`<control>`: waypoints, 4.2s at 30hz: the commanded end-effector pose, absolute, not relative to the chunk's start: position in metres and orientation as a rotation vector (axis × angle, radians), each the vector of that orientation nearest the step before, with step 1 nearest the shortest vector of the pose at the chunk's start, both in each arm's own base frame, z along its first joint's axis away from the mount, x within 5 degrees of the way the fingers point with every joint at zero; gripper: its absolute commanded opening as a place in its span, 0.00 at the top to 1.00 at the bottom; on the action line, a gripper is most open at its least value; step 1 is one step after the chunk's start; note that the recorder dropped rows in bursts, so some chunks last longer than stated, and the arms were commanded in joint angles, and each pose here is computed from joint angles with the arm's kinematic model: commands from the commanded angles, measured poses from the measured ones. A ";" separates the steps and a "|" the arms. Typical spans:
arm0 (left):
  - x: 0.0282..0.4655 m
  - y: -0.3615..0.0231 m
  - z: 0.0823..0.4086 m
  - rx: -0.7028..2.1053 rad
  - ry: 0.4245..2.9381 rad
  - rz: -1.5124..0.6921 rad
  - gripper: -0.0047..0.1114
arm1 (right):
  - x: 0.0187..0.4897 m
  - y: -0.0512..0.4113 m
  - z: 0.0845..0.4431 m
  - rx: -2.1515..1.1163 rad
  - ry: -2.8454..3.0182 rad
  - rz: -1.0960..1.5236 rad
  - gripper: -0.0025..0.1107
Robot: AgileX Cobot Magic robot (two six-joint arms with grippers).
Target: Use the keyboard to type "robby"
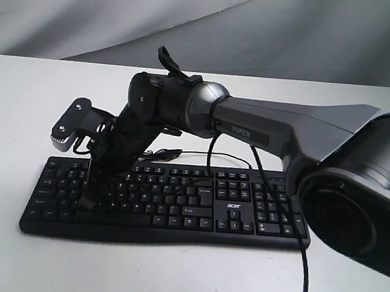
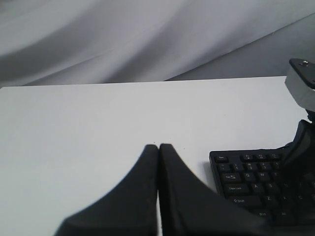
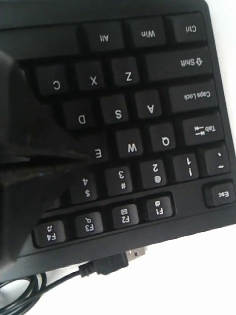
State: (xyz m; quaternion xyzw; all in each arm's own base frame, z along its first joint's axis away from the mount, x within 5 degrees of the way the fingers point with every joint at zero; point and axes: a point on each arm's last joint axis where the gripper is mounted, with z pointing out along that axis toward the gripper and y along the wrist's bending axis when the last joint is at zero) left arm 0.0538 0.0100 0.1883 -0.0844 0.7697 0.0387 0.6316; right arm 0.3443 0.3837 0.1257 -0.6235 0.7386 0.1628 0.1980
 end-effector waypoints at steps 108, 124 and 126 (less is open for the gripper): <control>0.054 0.010 0.187 -0.203 1.758 0.079 0.96 | 0.302 0.357 0.137 -1.662 2.108 0.401 0.98; 0.054 0.010 0.187 -0.203 1.758 0.079 0.96 | 0.301 0.357 0.132 -1.670 2.122 0.404 0.98; 0.054 0.010 0.187 -0.203 1.758 0.079 0.96 | 0.301 0.357 0.131 -1.672 2.124 0.404 0.98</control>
